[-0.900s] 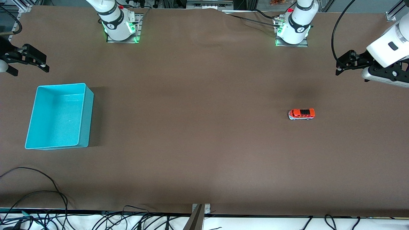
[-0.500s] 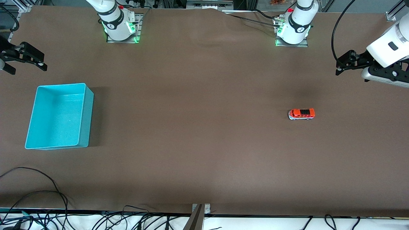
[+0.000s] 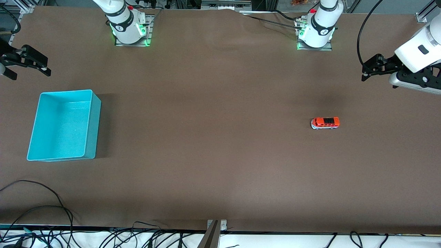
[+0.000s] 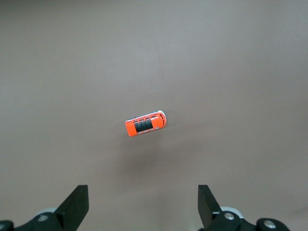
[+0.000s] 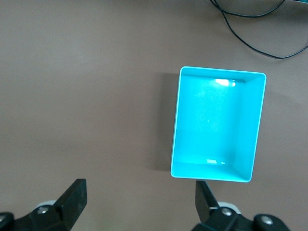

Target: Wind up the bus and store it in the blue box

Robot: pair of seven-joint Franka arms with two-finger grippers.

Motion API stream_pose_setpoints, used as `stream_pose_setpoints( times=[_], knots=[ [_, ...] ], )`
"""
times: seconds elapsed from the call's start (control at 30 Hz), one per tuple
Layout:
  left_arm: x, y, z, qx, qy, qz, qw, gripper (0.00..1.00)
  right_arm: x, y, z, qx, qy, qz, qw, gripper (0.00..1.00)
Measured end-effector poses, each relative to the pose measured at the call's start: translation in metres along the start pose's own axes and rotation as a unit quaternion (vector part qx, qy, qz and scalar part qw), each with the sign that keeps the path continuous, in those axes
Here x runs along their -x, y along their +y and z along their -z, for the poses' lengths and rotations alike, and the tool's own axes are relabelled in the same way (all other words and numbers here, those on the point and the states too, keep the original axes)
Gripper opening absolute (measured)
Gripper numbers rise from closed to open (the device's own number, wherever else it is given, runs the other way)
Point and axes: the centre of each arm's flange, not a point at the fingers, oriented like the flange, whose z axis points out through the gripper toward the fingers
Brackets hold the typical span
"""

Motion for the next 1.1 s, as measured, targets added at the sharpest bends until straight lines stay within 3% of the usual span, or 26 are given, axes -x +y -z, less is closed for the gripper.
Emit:
stream_pose_setpoints(
  times=[1.1],
  knots=[
    [-0.0001, 0.0006, 0.0000, 0.000, 0.000, -0.001, 1.000, 1.00, 0.0005, -0.0029, -0.0007, -0.005, -0.003, 0.002, 1.000, 1.00]
  ],
)
